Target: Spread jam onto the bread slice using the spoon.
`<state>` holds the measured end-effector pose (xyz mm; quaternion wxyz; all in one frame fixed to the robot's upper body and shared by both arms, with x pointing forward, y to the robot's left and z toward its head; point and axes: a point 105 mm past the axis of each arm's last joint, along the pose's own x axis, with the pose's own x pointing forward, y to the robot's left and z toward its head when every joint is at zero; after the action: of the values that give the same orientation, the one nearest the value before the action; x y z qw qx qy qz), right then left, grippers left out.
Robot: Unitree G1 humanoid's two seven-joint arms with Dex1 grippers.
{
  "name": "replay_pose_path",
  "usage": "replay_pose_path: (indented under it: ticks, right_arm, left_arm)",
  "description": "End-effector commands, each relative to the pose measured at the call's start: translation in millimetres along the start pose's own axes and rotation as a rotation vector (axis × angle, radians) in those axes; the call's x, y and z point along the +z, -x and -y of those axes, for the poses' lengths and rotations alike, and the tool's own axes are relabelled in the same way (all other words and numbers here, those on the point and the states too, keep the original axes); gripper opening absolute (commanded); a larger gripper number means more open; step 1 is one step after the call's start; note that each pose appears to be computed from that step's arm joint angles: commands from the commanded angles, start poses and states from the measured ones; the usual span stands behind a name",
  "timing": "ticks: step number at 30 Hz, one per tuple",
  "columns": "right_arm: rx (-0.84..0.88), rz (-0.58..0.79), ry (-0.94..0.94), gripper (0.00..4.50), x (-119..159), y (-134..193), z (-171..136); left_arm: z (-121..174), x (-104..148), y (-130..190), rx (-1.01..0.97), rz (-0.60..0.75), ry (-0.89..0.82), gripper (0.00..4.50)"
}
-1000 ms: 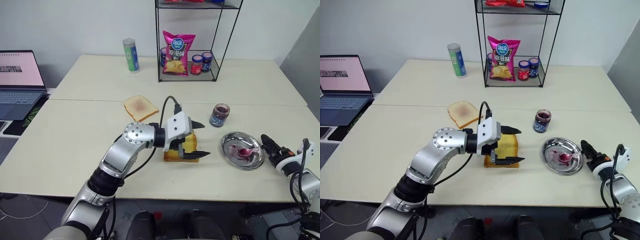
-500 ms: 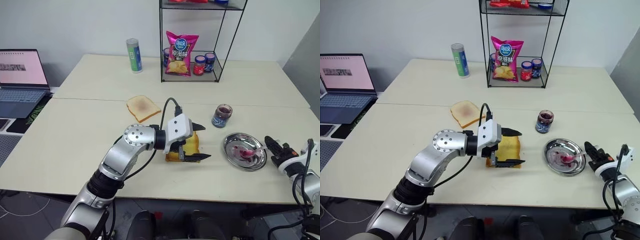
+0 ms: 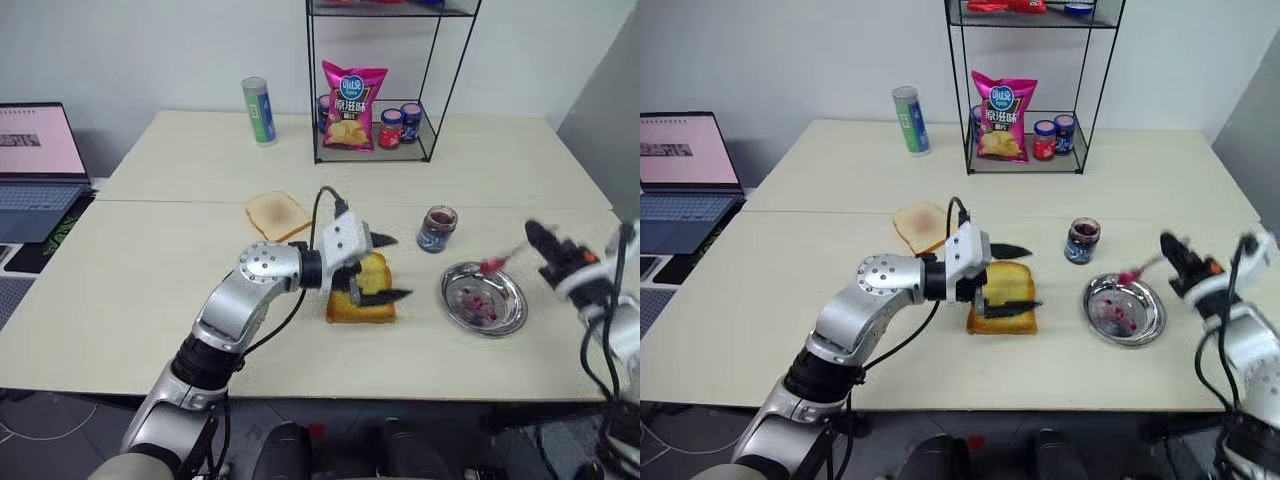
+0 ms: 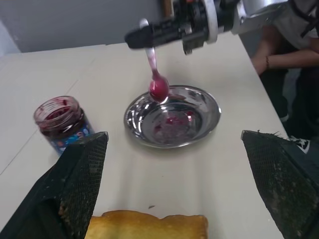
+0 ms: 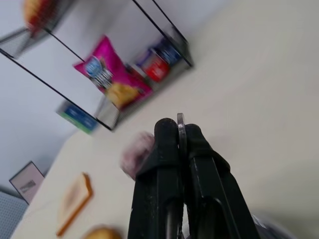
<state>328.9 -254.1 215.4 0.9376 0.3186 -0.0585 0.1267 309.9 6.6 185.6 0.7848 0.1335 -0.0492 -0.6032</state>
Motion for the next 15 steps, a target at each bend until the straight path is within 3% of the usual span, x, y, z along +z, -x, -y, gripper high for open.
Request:
replay_pose_path:
  ticks: [1,5,7,15]
  right_arm:
    - [0.046,0.147,0.052,0.03,33,-36,-29]
    - [0.052,0.158,0.097,0.03,33,-58,-37]
    - [0.039,0.116,0.211,0.03,20,-69,-33]
    - [0.023,0.036,0.427,0.03,-8,-77,-17]
  left_arm:
    - [-20,19,-3,0.103,0.077,0.018,4.50]
    - [-23,23,-5,0.119,0.093,0.022,4.50]
    - [-25,23,-2,0.130,0.089,0.018,4.50]
    - [-23,22,2,0.140,0.071,0.004,4.50]
